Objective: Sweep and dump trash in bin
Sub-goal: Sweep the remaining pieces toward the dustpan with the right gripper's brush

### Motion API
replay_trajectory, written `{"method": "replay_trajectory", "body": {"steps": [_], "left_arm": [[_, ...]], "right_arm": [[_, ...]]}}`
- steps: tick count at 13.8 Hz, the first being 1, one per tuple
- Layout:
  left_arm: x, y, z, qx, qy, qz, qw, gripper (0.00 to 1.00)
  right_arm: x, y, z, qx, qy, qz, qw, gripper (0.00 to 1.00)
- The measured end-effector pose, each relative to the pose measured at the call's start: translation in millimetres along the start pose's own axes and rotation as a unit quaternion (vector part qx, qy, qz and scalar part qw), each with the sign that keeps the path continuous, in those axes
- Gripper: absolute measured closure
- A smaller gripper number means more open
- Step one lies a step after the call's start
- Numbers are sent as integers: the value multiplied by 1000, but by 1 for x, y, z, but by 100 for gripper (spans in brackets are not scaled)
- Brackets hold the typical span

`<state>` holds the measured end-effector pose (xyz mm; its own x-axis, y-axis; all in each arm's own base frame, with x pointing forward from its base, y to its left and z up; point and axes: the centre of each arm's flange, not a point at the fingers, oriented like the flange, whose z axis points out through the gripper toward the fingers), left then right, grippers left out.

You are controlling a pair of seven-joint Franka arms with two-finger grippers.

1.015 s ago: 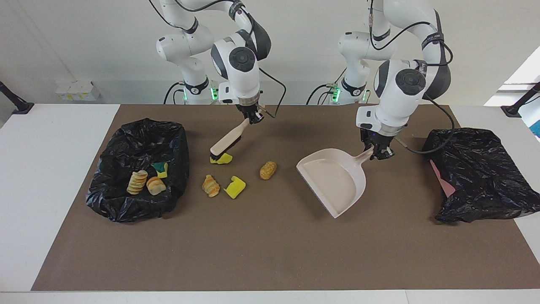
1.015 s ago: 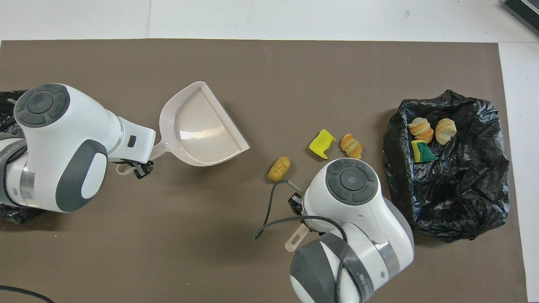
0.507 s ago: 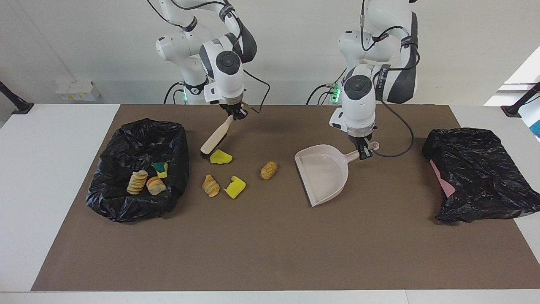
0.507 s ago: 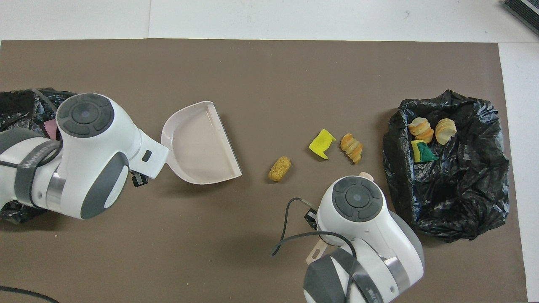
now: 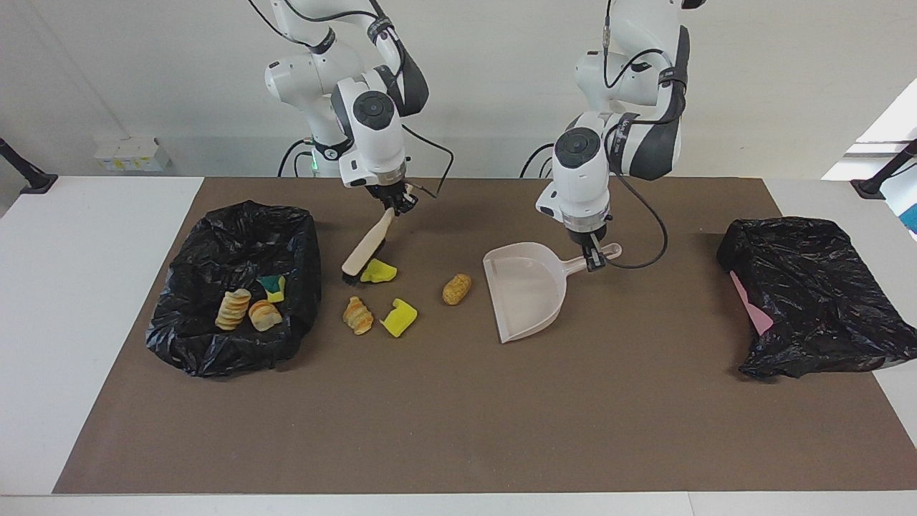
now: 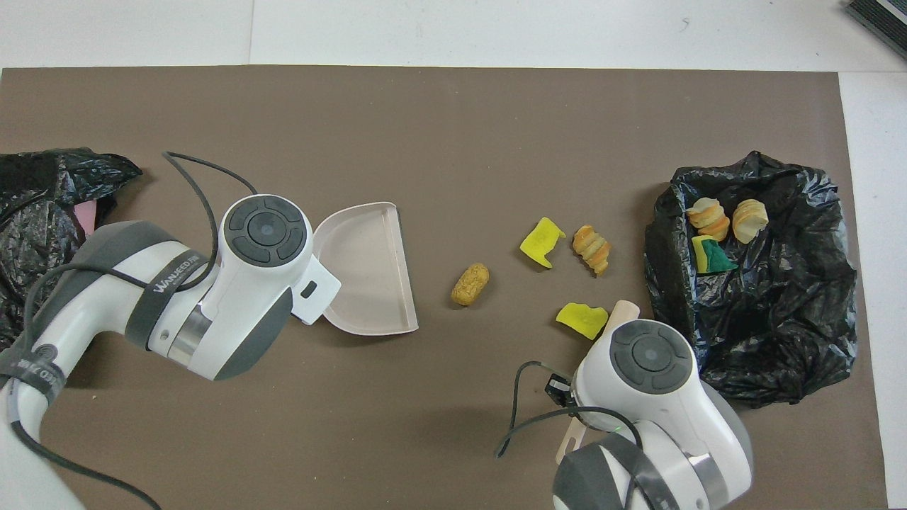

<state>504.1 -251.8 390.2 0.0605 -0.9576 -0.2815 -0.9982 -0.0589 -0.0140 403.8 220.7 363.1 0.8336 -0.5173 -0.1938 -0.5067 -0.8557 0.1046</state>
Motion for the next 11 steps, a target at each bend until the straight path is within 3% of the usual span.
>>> {"method": "replay_trajectory", "body": {"steps": [6, 11], "left_arm": [[12, 4, 2, 1, 8, 3, 1000, 69], [28, 5, 13, -1, 19, -10, 1000, 69]], "right_arm": [[2, -91, -4, 74, -71, 20, 995, 74], [-57, -159, 5, 86, -84, -23, 992, 74]]}}
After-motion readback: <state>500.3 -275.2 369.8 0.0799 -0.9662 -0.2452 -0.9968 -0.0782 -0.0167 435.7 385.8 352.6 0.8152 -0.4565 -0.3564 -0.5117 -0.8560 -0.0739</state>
